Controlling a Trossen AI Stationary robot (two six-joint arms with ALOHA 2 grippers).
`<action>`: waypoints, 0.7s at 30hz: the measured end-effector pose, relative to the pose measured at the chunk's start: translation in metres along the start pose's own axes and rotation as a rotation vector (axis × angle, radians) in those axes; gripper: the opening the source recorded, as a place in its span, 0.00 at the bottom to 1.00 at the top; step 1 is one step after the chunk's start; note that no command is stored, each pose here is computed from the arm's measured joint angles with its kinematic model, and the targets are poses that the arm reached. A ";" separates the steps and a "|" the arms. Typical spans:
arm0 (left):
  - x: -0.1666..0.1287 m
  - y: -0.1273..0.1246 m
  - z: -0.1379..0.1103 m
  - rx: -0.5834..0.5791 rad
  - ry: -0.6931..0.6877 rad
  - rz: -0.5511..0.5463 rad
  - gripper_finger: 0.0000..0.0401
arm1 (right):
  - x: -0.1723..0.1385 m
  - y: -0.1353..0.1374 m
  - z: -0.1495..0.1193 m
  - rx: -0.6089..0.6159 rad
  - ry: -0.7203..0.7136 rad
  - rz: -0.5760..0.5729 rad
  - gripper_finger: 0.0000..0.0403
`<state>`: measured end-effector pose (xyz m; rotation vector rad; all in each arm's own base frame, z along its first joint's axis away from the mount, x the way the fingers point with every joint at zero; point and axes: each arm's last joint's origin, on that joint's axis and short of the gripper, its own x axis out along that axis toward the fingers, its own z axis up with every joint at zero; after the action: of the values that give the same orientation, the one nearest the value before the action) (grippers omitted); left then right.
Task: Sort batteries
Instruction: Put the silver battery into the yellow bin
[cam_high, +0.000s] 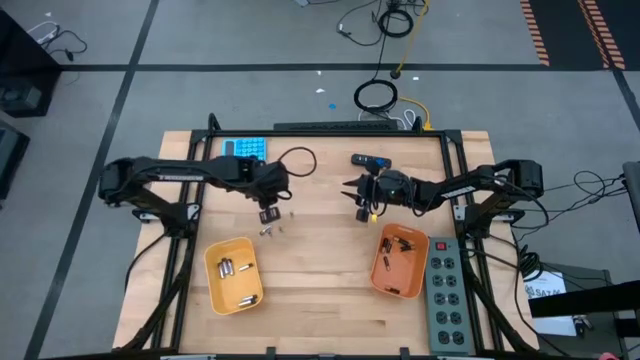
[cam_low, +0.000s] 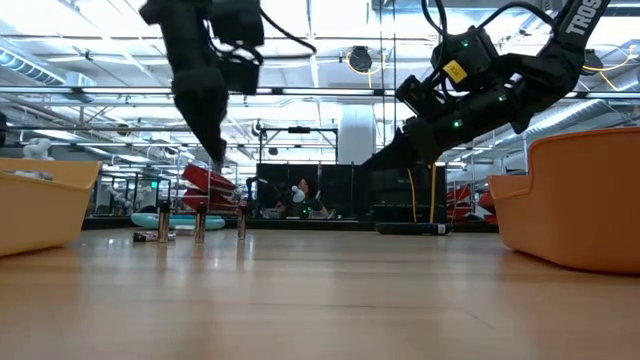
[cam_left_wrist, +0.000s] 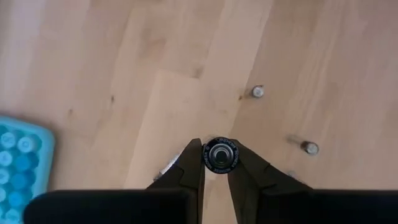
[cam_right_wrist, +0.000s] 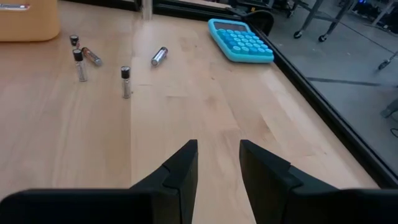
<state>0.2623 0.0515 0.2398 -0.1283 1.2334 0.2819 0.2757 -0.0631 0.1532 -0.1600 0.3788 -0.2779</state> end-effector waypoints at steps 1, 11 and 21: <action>-0.005 -0.001 -0.002 -0.009 -0.014 0.001 0.13 | 0.000 -0.001 0.000 0.001 -0.002 -0.003 0.27; -0.042 -0.028 -0.033 -0.182 0.143 -0.312 0.13 | 0.000 -0.001 -0.001 0.008 0.011 -0.003 0.27; -0.038 -0.089 -0.064 -0.258 0.420 -0.481 0.13 | 0.000 -0.001 -0.002 0.015 0.015 -0.001 0.27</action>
<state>0.2175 -0.0553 0.2492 -0.7262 1.5309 -0.0118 0.2750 -0.0641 0.1519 -0.1433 0.3910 -0.2830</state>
